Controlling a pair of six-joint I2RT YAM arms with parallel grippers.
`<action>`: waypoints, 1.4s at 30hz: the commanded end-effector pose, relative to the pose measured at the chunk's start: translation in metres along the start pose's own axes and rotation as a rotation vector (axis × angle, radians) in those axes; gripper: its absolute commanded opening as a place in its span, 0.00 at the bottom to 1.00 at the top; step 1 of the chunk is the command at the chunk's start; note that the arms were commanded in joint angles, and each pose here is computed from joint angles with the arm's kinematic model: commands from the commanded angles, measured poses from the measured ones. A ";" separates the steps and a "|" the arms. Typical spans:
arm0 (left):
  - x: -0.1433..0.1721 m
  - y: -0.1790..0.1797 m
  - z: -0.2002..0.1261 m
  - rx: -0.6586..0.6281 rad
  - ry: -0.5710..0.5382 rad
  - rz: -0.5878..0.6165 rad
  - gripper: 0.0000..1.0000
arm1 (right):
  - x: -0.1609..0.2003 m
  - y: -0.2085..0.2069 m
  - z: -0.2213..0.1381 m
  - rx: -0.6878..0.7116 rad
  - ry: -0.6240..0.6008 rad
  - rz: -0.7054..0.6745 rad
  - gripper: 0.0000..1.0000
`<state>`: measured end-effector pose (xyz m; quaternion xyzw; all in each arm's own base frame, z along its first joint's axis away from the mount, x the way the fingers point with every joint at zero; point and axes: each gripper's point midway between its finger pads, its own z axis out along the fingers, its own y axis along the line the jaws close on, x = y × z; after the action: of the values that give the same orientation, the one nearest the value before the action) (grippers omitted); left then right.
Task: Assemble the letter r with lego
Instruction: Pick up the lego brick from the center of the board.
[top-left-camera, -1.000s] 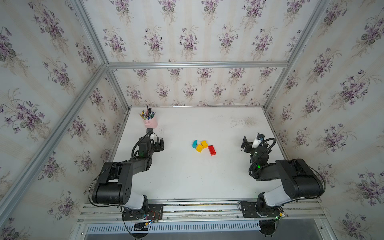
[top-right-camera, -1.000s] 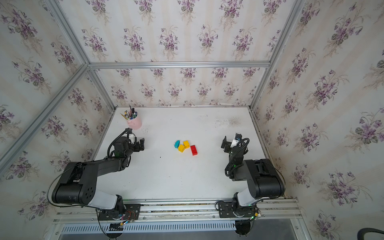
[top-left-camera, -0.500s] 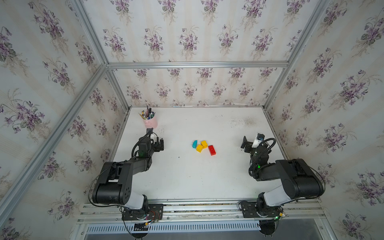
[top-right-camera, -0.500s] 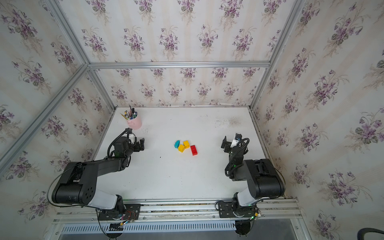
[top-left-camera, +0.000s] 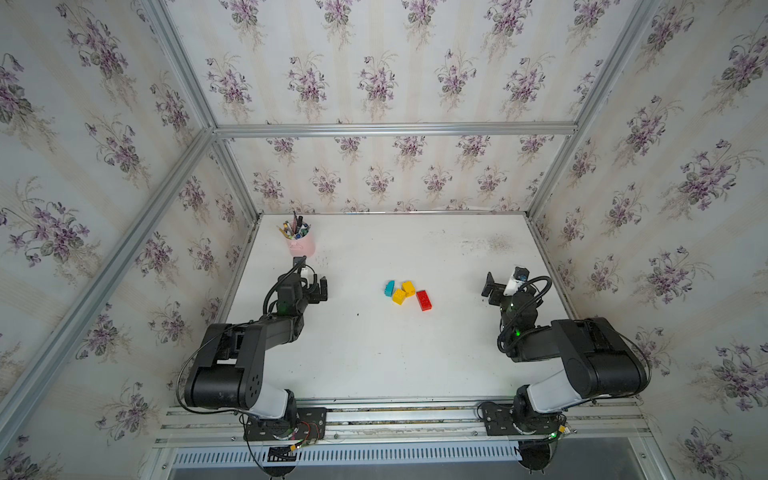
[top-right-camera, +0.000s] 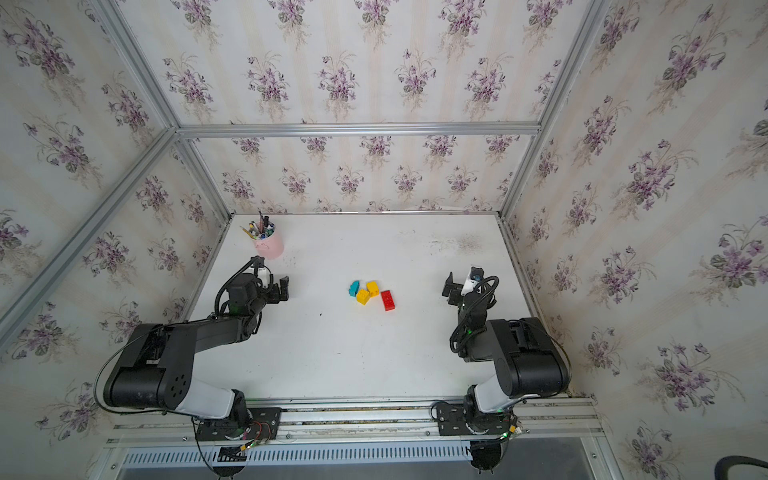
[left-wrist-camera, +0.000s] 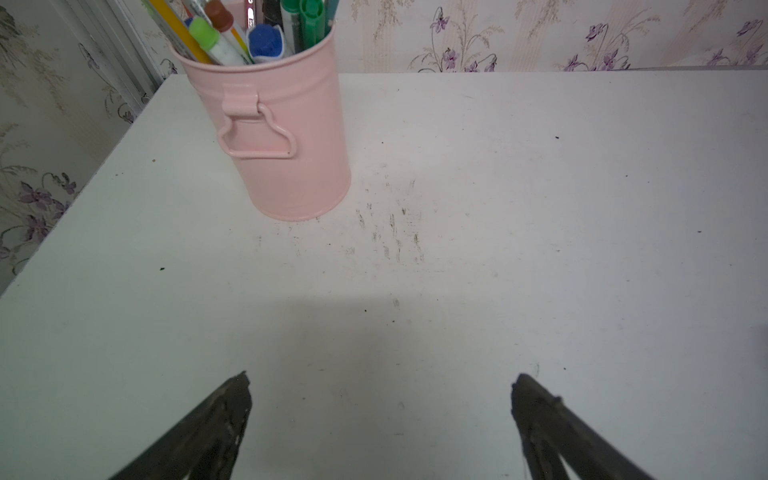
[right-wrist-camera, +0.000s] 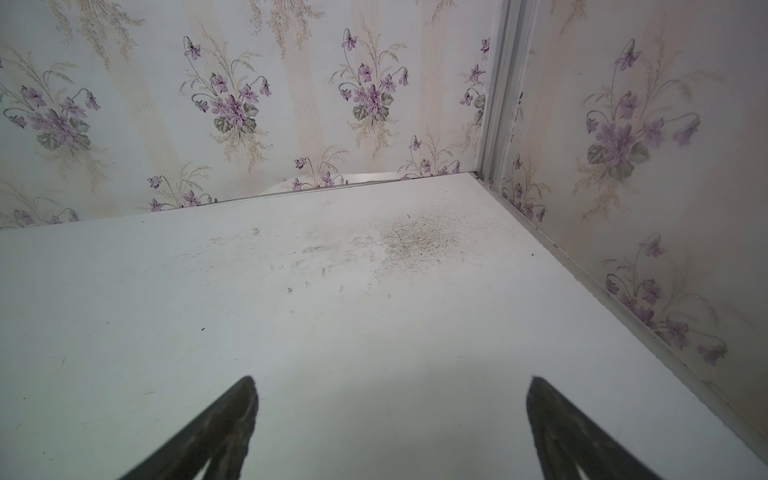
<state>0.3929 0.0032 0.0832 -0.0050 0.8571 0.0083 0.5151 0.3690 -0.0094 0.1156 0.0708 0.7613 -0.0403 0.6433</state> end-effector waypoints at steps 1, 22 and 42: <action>-0.039 0.010 -0.017 -0.053 -0.064 -0.026 1.00 | -0.024 0.016 0.005 -0.073 -0.008 -0.025 1.00; -0.130 -0.007 -0.157 0.052 -0.099 -0.328 1.00 | -0.117 0.105 -0.076 -0.555 0.125 0.265 0.87; -0.057 -0.086 -0.133 0.110 0.145 -0.201 0.96 | 0.021 0.303 -0.016 -0.522 0.747 -0.381 0.59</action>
<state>0.3058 -0.0879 0.1962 -0.0487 0.8865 -0.0905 0.4511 0.4066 0.3045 0.1329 -0.2054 0.9035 0.1212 0.3561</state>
